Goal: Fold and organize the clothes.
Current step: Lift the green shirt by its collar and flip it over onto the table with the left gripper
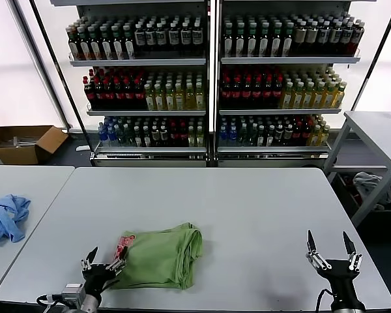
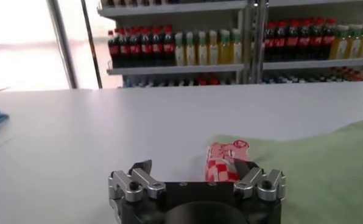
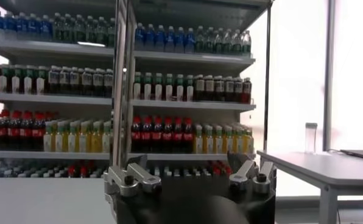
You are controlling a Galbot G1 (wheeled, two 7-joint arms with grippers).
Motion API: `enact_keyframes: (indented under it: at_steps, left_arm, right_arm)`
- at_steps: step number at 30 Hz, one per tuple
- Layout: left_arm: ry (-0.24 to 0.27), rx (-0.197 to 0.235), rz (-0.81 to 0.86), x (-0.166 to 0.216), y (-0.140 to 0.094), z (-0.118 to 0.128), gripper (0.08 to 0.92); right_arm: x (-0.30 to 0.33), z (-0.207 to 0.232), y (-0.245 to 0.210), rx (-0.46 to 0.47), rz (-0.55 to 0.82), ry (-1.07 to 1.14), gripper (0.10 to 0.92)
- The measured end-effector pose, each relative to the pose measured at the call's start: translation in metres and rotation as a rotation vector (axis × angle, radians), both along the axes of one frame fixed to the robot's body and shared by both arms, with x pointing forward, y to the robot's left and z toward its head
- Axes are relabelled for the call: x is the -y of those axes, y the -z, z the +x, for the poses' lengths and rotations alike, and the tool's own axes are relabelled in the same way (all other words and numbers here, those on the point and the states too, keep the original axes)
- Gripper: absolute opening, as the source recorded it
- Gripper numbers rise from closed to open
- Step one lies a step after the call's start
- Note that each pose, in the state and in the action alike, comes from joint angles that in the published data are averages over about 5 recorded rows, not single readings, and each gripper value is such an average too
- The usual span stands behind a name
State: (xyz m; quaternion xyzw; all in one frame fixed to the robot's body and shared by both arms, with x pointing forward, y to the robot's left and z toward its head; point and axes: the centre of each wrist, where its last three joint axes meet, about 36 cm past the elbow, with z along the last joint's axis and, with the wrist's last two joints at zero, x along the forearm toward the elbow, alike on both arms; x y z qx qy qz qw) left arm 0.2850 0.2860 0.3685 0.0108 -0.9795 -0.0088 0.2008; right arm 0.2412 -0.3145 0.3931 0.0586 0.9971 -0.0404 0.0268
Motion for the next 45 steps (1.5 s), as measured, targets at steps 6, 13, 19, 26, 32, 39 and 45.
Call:
enact_keyframes:
  at_steps: [6, 13, 19, 26, 32, 39, 45]
  left_arm:
    - [0.007, -0.045, -0.059, 0.006, 0.002, -0.005, 0.823]
    - [0.025, -0.065, -0.107, 0.012, 0.003, -0.005, 0.822]
    - [0.043, -0.062, -0.133, 0.015, 0.003, -0.004, 0.701]
    - [0.065, -0.05, -0.135, 0.015, 0.006, -0.004, 0.502]
    - [0.08, -0.028, -0.109, 0.016, 0.01, -0.005, 0.328]
    - [0.089, 0.014, -0.078, 0.014, -0.003, 0.0, 0.141]
    - [0.07, 0.062, -0.04, -0.004, -0.032, 0.008, 0.122]
  right_arm:
    - [0.0, 0.0, 0.0, -0.002, -0.002, -0.001, 0.823]
    - [-0.001, -0.002, 0.002, -0.005, -0.001, 0.0, 0.823]
    - [-0.001, -0.003, 0.001, -0.002, -0.002, -0.001, 0.823]
    - [-0.002, -0.003, 0.001, 0.0, -0.001, -0.001, 0.823]
    - [-0.002, -0.001, 0.0, 0.006, -0.004, 0.001, 0.823]
    - [-0.004, 0.002, -0.003, 0.017, -0.002, 0.002, 0.823]
    - [-0.006, 0.007, -0.005, 0.026, 0.002, -0.002, 0.823]
